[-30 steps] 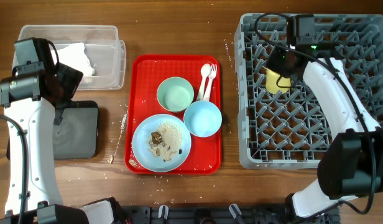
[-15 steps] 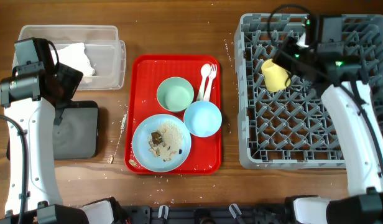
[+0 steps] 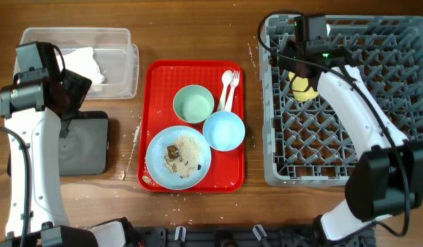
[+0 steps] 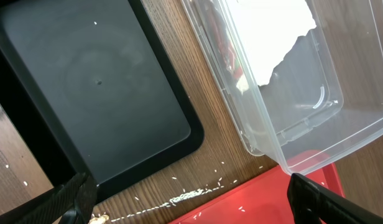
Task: Sort waste into correct bins and load items into the dishwasher rack
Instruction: 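Lower the yellow cup into the rack and open the right gripper, then reach the right gripper to the pale green bowl and grasp its rim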
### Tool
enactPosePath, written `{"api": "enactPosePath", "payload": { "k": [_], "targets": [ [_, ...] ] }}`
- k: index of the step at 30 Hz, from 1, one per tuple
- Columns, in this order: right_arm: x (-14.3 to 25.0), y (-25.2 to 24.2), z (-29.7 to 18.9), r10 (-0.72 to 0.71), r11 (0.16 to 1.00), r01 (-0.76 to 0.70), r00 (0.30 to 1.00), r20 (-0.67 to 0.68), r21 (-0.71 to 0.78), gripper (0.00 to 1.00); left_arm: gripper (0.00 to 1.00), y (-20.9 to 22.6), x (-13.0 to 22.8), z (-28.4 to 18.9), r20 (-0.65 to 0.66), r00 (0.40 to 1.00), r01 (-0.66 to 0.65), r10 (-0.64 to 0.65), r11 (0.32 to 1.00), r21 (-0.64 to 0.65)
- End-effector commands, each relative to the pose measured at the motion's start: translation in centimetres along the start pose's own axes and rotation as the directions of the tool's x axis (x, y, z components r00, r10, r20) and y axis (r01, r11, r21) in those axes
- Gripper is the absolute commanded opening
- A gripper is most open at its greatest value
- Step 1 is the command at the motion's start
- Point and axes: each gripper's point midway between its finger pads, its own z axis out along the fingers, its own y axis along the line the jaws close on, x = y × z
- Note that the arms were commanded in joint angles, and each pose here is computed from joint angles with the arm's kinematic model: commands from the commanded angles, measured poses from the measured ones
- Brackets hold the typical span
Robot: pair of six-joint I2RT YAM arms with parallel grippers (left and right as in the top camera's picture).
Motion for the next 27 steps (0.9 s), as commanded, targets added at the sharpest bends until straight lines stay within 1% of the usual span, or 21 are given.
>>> {"api": "enactPosePath", "payload": {
  "k": [1, 9, 12, 14, 18, 20, 22, 23, 24, 25, 26, 27],
  "targets": [
    [0.2, -2.3, 0.5, 0.050, 0.995, -0.049, 0.999, -0.012, 0.082, 0.04, 1.00, 0.2, -0.5, -0.4, 0.022, 1.000, 0.019, -0.019, 1.000, 0.000],
    [2.1, -6.0, 0.3, 0.079, 0.983, -0.057, 0.990, -0.121, 0.172, 0.04, 1.00, 0.2, -0.5, -0.4, 0.022, 1.000, 0.019, -0.019, 1.000, 0.000],
    [3.5, -7.8, -0.7, 0.142, 0.964, -0.098, 0.976, -0.166, 0.245, 0.04, 1.00, 0.2, -0.5, -0.4, 0.022, 1.000, 0.019, -0.019, 1.000, 0.000],
    [3.7, -8.6, -1.9, 0.166, 0.951, -0.115, 0.973, -0.161, 0.286, 0.04, 1.00, 0.2, -0.5, -0.4, 0.022, 1.000, 0.020, -0.020, 1.000, 0.000],
    [2.9, -8.4, -5.2, 0.168, 0.959, -0.134, 0.978, -0.121, 0.248, 0.04, 1.00, 0.2, -0.5, -0.4, 0.022, 1.000, 0.019, -0.019, 1.000, 0.000],
    [2.5, -7.1, -6.7, 0.169, 0.976, -0.149, 0.979, -0.118, 0.158, 0.04, 1.00, 0.2, -0.5, -0.4, 0.022, 1.000, 0.019, -0.019, 1.000, 0.000],
    [1.8, -2.8, -8.8, 0.081, 0.991, -0.094, 0.988, -0.128, -0.094, 0.06, 1.00, 0.2, -0.5, -0.4, 0.022, 1.000, 0.019, -0.019, 1.000, 0.000],
    [1.4, -0.9, -9.8, 0.037, 0.979, -0.059, 0.993, -0.114, -0.196, 0.09, 1.00, 0.2, -0.5, -0.4, 0.022, 1.000, 0.019, -0.019, 1.000, 0.000],
    [0.9, 2.5, -11.7, -0.039, 0.934, 0.012, 0.997, -0.066, -0.358, 0.17, 1.00, 0.2, -0.5, -0.4, 0.022, 1.000, 0.019, -0.019, 1.000, 0.000],
    [0.7, 5.5, -13.1, -0.085, 0.888, 0.069, 0.996, -0.016, -0.455, 0.32, 1.00, 0.2, -0.5, -0.4, 0.022, 1.000, 0.019, -0.019, 1.000, 0.000],
    [0.9, 7.1, -13.7, -0.114, 0.864, 0.106, 0.993, 0.013, -0.491, 0.40, 1.00, 0.2, -0.5, -0.4, 0.022, 1.000, 0.019, -0.019, 1.000, 0.000],
    [1.2, 8.7, -14.1, -0.149, 0.840, 0.149, 0.988, 0.042, -0.522, 0.44, 1.00, 0.2, -0.5, -0.4, 0.022, 1.000, 0.019, -0.019, 1.000, 0.000]
  ]
}}
